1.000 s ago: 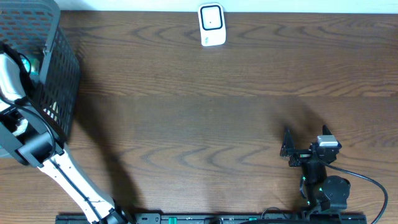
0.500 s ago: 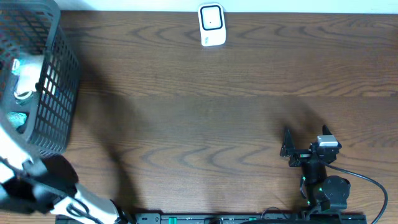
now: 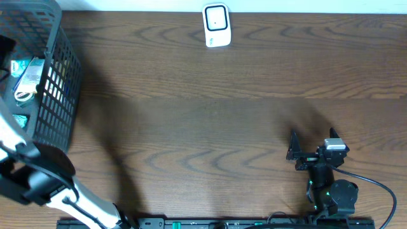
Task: Scan the item barcode
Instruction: 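Reach the left gripper into the grey basket and grasp the white snack bag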
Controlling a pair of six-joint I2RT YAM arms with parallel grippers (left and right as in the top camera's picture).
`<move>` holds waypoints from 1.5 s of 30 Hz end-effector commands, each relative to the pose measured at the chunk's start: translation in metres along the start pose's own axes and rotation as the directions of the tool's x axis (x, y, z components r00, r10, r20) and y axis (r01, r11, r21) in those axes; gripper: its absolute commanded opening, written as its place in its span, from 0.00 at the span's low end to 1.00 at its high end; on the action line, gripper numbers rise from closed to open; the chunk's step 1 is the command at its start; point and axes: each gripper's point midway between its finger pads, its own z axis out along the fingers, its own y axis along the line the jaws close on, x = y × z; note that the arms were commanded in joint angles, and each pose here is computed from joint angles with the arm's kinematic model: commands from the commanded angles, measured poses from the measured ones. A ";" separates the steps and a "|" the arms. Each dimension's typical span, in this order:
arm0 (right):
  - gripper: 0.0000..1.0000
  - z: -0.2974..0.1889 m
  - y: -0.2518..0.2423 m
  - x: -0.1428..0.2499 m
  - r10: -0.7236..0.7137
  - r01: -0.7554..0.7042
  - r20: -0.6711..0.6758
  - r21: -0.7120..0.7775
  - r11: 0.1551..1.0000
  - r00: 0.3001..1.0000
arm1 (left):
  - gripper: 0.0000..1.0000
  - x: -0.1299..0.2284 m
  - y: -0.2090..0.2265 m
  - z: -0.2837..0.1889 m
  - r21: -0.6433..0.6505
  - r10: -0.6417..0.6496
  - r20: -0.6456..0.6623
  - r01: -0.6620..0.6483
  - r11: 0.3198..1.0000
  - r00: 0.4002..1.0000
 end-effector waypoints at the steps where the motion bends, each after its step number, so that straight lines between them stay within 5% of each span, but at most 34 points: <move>1: 0.99 0.000 -0.003 0.001 0.000 0.000 -0.002 0.012 1.000 1.000 | 0.97 0.017 0.014 0.052 -0.090 -0.020 -0.094 0.012 0.996 0.995; 9: 0.99 0.000 -0.003 0.001 0.000 0.000 -0.001 0.012 1.000 1.000 | 0.98 0.054 0.034 0.129 -0.208 -0.118 -0.234 0.068 0.976 0.965; 14: 0.99 0.000 -0.003 0.001 0.000 0.000 -0.001 0.012 1.000 1.000 | 0.99 0.065 0.003 0.171 -0.044 -0.103 -0.310 0.094 0.995 0.945; 20: 0.99 0.000 -0.003 0.001 0.000 0.000 -0.001 0.012 1.000 1.000 | 0.96 0.078 -0.001 0.193 -0.004 -0.061 -0.359 0.064 0.998 0.931; 25: 0.99 0.000 -0.003 0.001 0.000 0.000 -0.001 0.012 1.000 1.000 | 0.73 0.087 0.006 0.199 -0.021 -0.049 -0.386 0.044 0.999 0.921; 30: 0.99 0.000 -0.003 0.001 0.000 0.000 -0.001 0.012 1.000 1.000 | 0.20 0.089 0.007 0.199 -0.011 -0.012 -0.392 0.009 1.000 0.920; 32: 0.99 0.000 -0.003 0.001 0.000 0.000 -0.001 0.012 1.000 1.000 | 0.07 0.091 0.010 0.198 -0.017 -0.009 -0.402 0.002 1.000 0.916; 37: 0.99 0.000 -0.003 0.001 0.000 0.000 -0.001 0.012 1.000 1.000 | 0.07 0.063 0.011 0.165 0.017 -0.029 -0.362 0.038 0.999 0.932; 45: 0.99 0.000 -0.003 0.001 0.000 0.000 -0.002 0.012 1.000 1.000 | 0.07 -0.029 -0.020 -0.006 0.314 -0.045 -0.056 0.060 0.948 0.997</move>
